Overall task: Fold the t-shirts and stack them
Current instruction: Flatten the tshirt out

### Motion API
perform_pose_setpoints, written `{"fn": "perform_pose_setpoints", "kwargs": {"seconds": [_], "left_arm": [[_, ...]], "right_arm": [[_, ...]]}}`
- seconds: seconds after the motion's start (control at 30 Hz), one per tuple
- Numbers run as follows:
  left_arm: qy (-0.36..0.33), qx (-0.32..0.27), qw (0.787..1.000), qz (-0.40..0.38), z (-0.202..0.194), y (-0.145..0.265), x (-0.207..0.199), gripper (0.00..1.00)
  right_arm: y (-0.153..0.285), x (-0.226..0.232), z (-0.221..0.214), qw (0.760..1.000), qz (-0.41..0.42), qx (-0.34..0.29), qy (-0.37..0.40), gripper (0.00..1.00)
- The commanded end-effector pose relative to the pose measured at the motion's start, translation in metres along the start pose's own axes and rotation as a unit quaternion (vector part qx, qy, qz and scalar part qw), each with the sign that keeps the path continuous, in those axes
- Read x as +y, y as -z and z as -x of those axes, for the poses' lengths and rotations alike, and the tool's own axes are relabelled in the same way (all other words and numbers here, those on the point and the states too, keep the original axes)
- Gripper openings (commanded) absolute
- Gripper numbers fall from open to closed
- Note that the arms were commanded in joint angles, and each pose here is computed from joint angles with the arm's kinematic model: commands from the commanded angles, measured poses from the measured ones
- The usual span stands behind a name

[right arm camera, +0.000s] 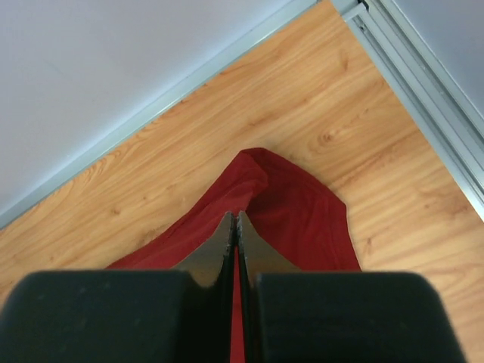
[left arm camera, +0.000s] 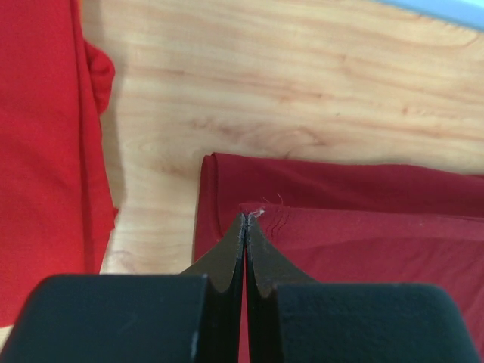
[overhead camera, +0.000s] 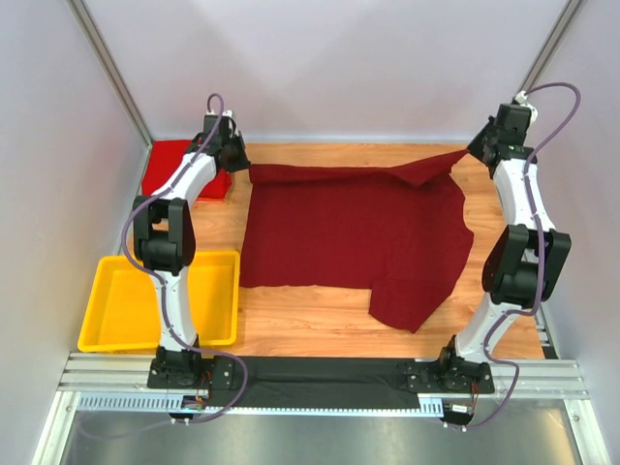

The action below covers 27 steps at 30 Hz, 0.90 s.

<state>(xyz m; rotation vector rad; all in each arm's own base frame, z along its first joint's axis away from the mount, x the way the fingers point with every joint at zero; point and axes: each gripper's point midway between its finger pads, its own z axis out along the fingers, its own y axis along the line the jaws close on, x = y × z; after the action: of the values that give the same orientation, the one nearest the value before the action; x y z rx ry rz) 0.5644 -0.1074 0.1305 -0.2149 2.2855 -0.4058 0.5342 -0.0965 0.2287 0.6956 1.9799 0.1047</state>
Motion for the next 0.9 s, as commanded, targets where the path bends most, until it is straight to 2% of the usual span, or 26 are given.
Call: {"fn": "perform_pose_setpoints", "kwargs": {"seconds": [0.0,0.13,0.4,0.63,0.87], "left_arm": [[-0.016,0.002,1.000,-0.011,0.004,0.022,-0.005,0.00],[-0.017,0.010,1.000,-0.006,-0.002,0.029,-0.003,0.00],[-0.019,0.054,0.998,-0.001,-0.031,0.036,0.004,0.00],[-0.028,0.090,0.995,0.017,-0.071,0.026,0.022,0.00],[-0.039,0.114,0.992,0.022,-0.089,0.020,0.020,0.00]], "right_arm": [[0.027,-0.007,-0.008,1.000,-0.009,0.025,-0.012,0.00],[0.042,-0.019,-0.024,0.998,-0.008,0.054,-0.039,0.00],[0.056,-0.045,-0.079,0.992,-0.030,0.118,-0.041,0.00],[0.068,-0.066,-0.112,0.987,-0.055,0.140,-0.048,0.00],[0.066,-0.076,-0.130,0.984,-0.058,0.161,-0.056,0.00]]}}
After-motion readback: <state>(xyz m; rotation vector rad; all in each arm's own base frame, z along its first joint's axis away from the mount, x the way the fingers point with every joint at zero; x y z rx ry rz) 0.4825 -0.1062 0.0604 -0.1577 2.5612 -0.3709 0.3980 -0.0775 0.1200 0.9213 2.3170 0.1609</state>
